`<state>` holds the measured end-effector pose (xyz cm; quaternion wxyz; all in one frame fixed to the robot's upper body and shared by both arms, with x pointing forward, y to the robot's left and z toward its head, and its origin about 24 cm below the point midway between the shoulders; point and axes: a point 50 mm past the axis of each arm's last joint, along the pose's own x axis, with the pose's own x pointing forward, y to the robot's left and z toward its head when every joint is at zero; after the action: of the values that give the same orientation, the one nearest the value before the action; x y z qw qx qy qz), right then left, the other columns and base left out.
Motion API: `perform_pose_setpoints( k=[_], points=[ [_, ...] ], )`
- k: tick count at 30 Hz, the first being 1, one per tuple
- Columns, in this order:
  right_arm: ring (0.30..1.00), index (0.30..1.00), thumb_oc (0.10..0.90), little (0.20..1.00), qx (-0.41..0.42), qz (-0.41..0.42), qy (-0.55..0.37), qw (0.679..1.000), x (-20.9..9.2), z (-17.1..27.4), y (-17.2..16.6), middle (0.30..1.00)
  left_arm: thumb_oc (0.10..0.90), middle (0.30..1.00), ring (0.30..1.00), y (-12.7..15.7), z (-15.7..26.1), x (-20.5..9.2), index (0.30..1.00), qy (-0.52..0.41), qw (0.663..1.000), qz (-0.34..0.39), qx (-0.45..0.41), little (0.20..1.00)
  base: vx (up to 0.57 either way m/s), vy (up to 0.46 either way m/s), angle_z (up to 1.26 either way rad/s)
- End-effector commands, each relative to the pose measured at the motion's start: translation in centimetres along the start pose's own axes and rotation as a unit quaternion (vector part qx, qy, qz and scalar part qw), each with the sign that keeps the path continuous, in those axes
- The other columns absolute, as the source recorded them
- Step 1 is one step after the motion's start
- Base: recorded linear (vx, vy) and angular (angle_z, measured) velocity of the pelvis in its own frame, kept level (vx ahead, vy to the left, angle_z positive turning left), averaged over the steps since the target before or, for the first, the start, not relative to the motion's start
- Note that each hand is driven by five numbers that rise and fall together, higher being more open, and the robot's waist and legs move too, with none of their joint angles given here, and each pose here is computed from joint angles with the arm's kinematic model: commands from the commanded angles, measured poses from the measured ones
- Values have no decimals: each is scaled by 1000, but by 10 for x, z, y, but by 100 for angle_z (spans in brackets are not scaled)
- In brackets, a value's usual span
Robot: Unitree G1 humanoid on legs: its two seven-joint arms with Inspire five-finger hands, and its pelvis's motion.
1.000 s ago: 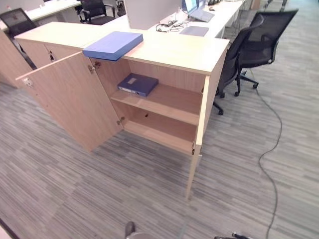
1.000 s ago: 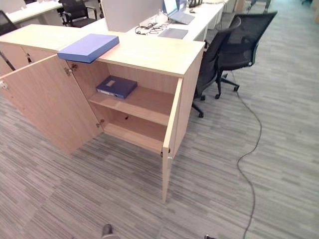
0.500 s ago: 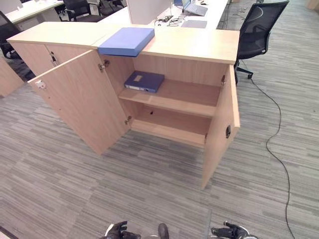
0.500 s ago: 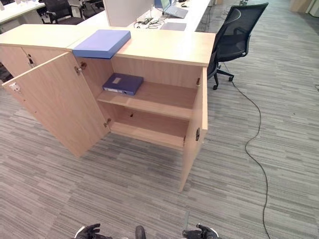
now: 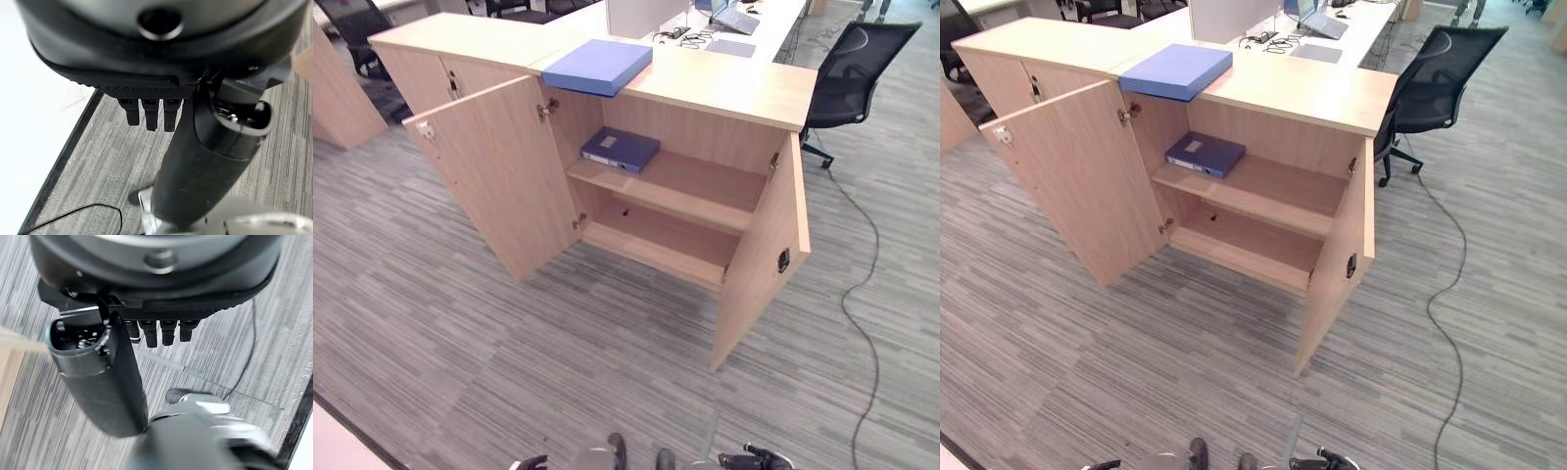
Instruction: Put the empty folder in the office cabinet
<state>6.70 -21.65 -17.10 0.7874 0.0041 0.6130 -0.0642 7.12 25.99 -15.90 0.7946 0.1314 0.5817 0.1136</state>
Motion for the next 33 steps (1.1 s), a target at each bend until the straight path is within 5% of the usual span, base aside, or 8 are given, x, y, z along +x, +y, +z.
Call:
perform_pose_setpoints(
  k=[1,10,12,18,24,33],
  points=[
    [900,900,800,900,14,-50,27,998,-6,-22,-30,900,800,900,900,-12,15,0,900,-33,998,0,-46,900,149,280,-26],
    [900,900,800,900,127,-134,77,980,-22,-51,-80,900,800,900,900,-12,40,1,900,-71,991,16,-113,900,123,400,9],
    [900,900,800,900,230,-123,75,962,-22,-58,-74,900,800,900,900,-22,41,0,900,-73,993,-7,-96,900,321,854,23],
    [900,900,800,900,319,-111,48,940,-18,-45,-68,900,800,900,900,-10,39,2,900,-66,996,4,-51,900,113,512,3],
    [900,900,800,900,291,-105,62,949,-17,-46,-63,900,800,900,900,14,19,3,900,-26,998,29,-55,900,4,392,-26],
    [900,900,800,900,223,-77,26,971,-9,-17,-51,900,800,900,900,3,-6,0,900,14,998,4,-59,900,91,215,-23]
  ],
)
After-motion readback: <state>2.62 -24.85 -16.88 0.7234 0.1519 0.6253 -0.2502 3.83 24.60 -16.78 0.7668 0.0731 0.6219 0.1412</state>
